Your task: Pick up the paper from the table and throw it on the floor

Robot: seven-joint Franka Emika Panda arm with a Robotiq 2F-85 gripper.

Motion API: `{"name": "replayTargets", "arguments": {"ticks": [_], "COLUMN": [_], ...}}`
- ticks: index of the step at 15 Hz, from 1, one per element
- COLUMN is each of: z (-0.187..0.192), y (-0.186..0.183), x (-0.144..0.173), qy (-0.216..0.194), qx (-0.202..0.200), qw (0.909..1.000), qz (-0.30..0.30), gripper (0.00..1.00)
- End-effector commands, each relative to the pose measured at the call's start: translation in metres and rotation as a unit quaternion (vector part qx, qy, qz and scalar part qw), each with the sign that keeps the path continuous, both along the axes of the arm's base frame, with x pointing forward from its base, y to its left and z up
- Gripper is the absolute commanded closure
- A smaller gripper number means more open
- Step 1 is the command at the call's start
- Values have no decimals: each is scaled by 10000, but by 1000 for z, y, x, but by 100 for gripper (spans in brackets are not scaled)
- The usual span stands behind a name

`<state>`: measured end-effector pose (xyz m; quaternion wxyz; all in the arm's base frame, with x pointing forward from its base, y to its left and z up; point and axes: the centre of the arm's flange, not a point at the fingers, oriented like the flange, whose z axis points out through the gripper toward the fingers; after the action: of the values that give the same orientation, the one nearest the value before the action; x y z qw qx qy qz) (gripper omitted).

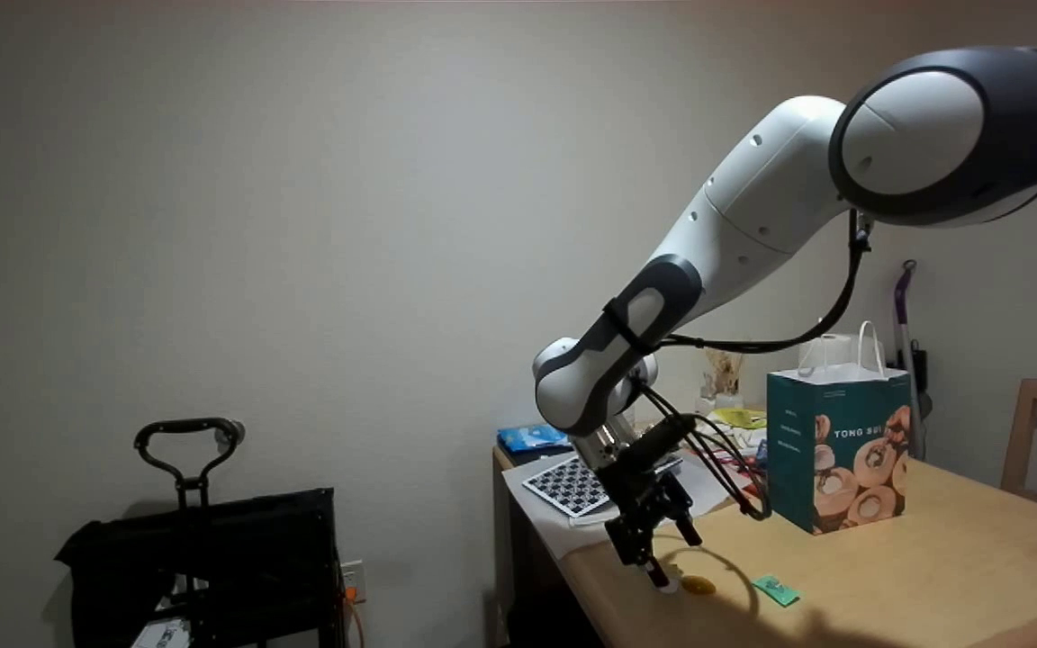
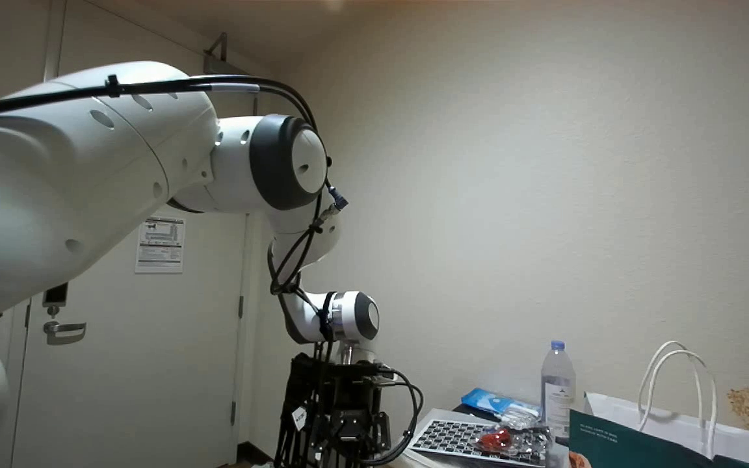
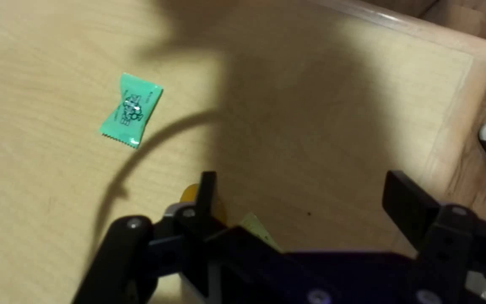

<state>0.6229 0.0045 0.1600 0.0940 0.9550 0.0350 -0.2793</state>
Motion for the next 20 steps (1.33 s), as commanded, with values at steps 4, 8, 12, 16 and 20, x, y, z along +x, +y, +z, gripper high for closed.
{"name": "replayTargets", "arguments": {"ticks": [4, 8, 12, 16, 20], "z": [-20, -22, -19, -20, -22], "y": [2, 1, -7, -16, -20], "x": [9, 9, 9, 8, 15], "qy": [-248, -229, -268, -369, -456], "qx": [205, 185, 33, -71, -77], "qw": [9843, 9846, 9741, 9619, 9595], "qz": [-1736, -1722, -2245, -2707, -2780], "gripper": [0, 0, 0, 0, 0]}}
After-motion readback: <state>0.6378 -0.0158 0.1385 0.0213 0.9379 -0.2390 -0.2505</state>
